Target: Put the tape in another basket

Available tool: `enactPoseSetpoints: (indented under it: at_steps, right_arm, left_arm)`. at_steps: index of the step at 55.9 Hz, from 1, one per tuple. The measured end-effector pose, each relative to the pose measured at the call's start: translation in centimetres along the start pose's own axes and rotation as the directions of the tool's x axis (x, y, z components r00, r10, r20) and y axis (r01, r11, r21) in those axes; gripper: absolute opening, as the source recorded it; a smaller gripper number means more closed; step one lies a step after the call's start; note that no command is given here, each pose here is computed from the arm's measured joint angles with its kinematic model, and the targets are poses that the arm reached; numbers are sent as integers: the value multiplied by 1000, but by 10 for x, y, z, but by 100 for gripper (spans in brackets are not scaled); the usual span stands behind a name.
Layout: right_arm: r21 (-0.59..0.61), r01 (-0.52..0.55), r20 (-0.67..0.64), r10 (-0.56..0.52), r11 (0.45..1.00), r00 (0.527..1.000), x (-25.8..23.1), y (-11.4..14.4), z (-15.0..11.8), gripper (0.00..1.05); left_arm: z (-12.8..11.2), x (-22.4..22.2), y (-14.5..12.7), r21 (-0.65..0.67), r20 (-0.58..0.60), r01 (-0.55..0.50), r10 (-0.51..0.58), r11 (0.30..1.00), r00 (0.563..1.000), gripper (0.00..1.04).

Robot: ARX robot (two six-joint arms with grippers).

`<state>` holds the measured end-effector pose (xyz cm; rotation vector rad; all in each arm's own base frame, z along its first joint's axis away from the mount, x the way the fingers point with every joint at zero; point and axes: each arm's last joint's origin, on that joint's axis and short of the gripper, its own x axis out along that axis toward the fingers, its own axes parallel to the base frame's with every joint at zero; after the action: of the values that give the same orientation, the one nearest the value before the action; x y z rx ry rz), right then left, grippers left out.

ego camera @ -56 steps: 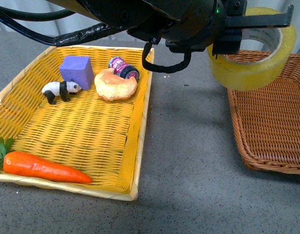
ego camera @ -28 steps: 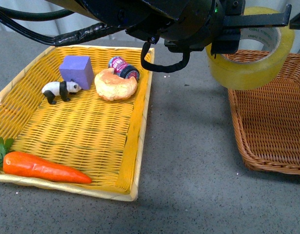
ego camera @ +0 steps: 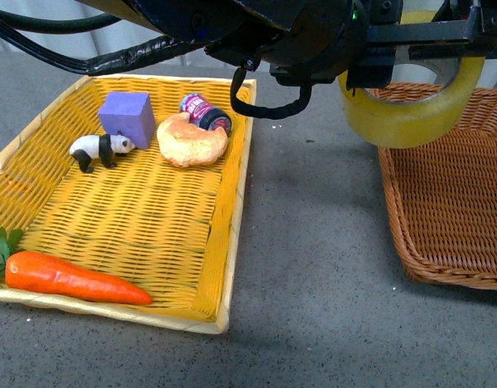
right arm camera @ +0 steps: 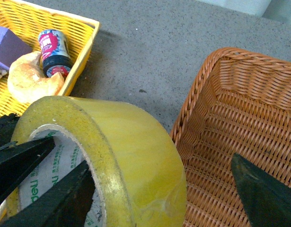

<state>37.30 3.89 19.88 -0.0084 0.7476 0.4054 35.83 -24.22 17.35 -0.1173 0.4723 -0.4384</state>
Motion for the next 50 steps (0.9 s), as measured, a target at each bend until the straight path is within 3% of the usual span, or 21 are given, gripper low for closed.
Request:
enactPoseSetpoints:
  at_steps: [12, 23, 28, 33, 35, 44, 50]
  right_arm:
    - [5, -17, -1, 17, 1000, 1000, 0, 0, 0, 39]
    - [21, -8, -18, 8, 1000, 1000, 3, 0, -2, 25]
    - [64, -18, -24, 20, 998, 1000, 5, -2, -2, 22]
    - [107, -9, -25, 12, 994, 1000, 5, -3, -1, 22]
    - [123, 4, -19, -2, 992, 1000, 4, -4, 2, 21]
    - [171, 9, -1, -9, 985, 1000, 1, -7, 7, 21]
    - [176, 5, -7, -4, 984, 1000, 4, -11, 7, 19]
  left_arm:
    - [0, 0, -1, -2, 0, 3, -3, 1000, 1000, 16]
    - [3, -1, -4, 0, 12, -9, 9, 1000, 1000, 18]
    - [7, -4, -9, -53, 6, -168, 168, 984, 986, 33]
    - [10, -7, -10, -128, 34, -235, 241, 963, 970, 46]
    - [11, -7, -10, -176, 53, -234, 247, 956, 968, 55]
    - [12, -8, -3, -282, 100, -199, 235, 939, 967, 79]
    - [17, -11, 4, -378, 147, -127, 195, 917, 970, 96]
